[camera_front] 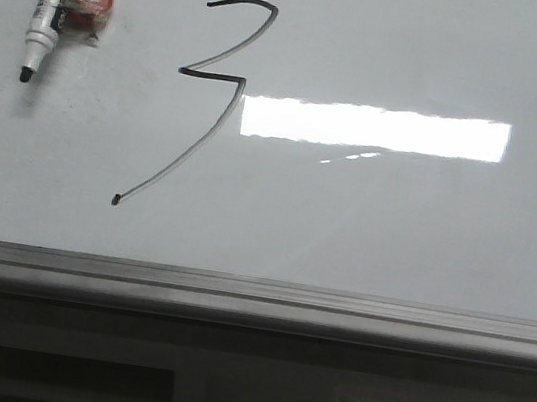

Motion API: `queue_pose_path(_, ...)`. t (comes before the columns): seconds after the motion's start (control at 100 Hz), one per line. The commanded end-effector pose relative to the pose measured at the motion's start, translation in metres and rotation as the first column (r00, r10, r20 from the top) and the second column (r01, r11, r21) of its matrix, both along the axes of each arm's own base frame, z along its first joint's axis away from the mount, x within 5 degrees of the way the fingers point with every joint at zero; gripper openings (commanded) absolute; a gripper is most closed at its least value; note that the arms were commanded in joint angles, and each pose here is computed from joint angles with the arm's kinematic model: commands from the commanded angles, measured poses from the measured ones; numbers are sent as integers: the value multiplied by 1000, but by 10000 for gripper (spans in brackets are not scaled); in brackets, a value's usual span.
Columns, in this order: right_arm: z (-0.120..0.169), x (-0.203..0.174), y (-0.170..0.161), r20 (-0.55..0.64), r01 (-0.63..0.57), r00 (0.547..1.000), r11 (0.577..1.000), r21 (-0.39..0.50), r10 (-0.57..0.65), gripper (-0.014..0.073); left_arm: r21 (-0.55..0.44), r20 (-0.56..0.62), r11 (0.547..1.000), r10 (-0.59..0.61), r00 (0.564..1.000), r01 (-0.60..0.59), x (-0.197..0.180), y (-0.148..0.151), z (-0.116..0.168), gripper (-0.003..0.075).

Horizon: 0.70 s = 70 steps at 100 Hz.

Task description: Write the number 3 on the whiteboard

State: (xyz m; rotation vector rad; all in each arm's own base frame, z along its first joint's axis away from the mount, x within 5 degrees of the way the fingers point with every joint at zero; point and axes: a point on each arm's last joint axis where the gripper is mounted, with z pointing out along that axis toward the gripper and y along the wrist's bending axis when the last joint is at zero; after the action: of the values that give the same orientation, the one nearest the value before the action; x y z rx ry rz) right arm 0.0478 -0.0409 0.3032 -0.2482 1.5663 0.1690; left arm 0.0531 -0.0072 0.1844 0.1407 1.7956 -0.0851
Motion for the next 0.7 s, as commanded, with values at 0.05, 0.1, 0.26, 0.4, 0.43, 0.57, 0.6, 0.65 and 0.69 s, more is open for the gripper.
queue_pose_path(0.05,11,-1,0,72,5,997,1000,-14,-4,-41,-21,89,1000,1,996,0,0,0,5,-21)
queue_pose_path(0.1,10,0,0,69,5,998,1000,-17,-4,-41,-21,89,1000,1,996,0,0,0,5,-21)
queue_pose_path(0.26,5,1,2,60,5,998,999,-33,-3,-41,-21,89,1000,1,996,0,0,0,5,-21)
queue_pose_path(0.4,-2,3,6,48,2,999,999,-54,1,-41,-21,89,1000,1,996,0,0,0,5,-21)
queue_pose_path(0.43,-4,3,8,51,-10,999,998,-60,13,-41,-21,89,1000,1,996,0,0,0,5,-21)
queue_pose_path(0.57,-8,4,20,106,-76,991,992,-102,87,-41,-21,89,1000,1,996,0,0,0,5,-21)
queue_pose_path(0.6,-9,4,23,113,-83,989,990,-116,97,-41,-21,89,1000,1,996,0,0,0,5,-21)
queue_pose_path(0.65,-9,3,28,110,-95,988,984,-150,112,-41,-21,89,1000,1,996,0,0,0,5,-21)
queue_pose_path(0.69,-10,2,33,91,-114,987,979,-169,131,-41,-21,89,1000,1,996,0,0,0,5,-21)
